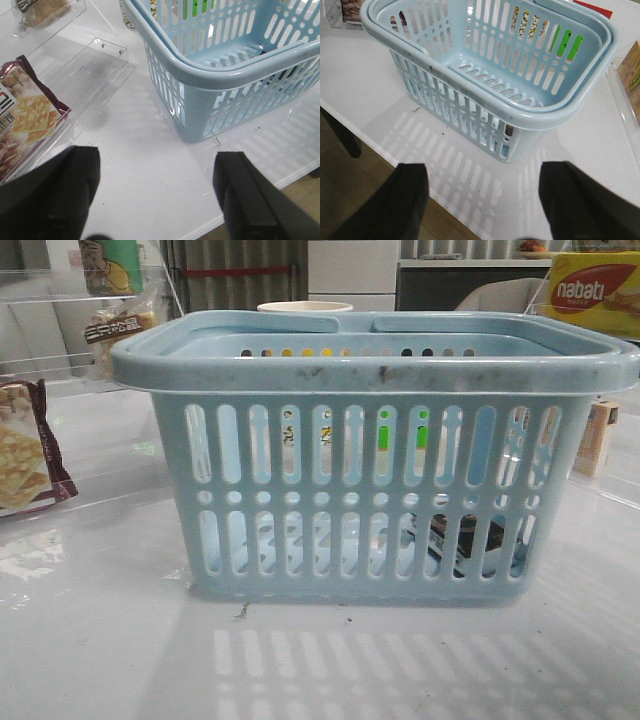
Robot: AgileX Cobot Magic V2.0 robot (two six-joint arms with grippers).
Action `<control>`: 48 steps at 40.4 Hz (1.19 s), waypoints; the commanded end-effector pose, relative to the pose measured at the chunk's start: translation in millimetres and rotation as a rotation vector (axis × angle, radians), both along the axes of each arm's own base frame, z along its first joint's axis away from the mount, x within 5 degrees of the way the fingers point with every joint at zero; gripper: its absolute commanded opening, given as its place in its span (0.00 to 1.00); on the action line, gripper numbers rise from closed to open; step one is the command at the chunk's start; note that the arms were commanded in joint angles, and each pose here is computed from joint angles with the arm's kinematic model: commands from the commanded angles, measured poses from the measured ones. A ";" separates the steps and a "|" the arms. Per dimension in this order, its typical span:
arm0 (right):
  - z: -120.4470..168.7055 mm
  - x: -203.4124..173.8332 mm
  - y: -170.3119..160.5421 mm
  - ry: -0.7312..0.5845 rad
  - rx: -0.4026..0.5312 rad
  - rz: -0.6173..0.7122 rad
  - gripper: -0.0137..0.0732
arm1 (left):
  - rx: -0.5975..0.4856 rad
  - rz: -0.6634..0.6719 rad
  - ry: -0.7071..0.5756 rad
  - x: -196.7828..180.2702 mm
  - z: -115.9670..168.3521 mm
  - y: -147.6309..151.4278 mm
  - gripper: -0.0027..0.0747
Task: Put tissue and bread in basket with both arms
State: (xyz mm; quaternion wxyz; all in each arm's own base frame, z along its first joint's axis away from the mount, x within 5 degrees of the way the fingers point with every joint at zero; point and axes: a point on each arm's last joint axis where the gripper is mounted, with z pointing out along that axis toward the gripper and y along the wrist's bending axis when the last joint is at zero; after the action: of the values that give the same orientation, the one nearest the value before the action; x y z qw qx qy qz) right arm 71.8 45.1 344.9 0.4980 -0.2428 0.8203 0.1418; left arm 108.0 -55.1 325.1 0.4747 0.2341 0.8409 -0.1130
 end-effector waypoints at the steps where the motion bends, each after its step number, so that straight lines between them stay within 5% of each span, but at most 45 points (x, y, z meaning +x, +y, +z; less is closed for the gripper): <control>1: 12.8 2.1 0.5 -0.083 0.034 -0.002 0.81 | -0.033 0.024 -0.061 17.6 22.7 -4.8 0.78; 5: 12.8 2.1 0.5 -0.083 0.034 -0.002 0.81 | -0.010 0.050 -0.016 40.0 28.9 -9.3 0.85; 23: 12.8 2.1 0.5 -0.083 0.034 -0.002 0.81 | 0.031 0.228 0.051 190.5 46.4 -9.5 0.85; 35: 12.8 2.1 0.5 -0.083 0.034 -0.002 0.81 | 0.018 0.288 0.018 288.1 31.8 -7.2 0.85; 48: 12.8 2.1 0.5 -0.083 0.034 -0.002 0.81 | -0.008 0.316 -0.083 354.4 0.1 -10.9 0.85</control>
State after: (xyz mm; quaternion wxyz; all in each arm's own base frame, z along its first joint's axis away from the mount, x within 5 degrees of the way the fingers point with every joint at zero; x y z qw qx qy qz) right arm 71.7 45.1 344.8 0.4974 -0.2432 0.8206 0.1415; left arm 455.3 -67.2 291.5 0.4408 0.1124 0.8899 -0.0323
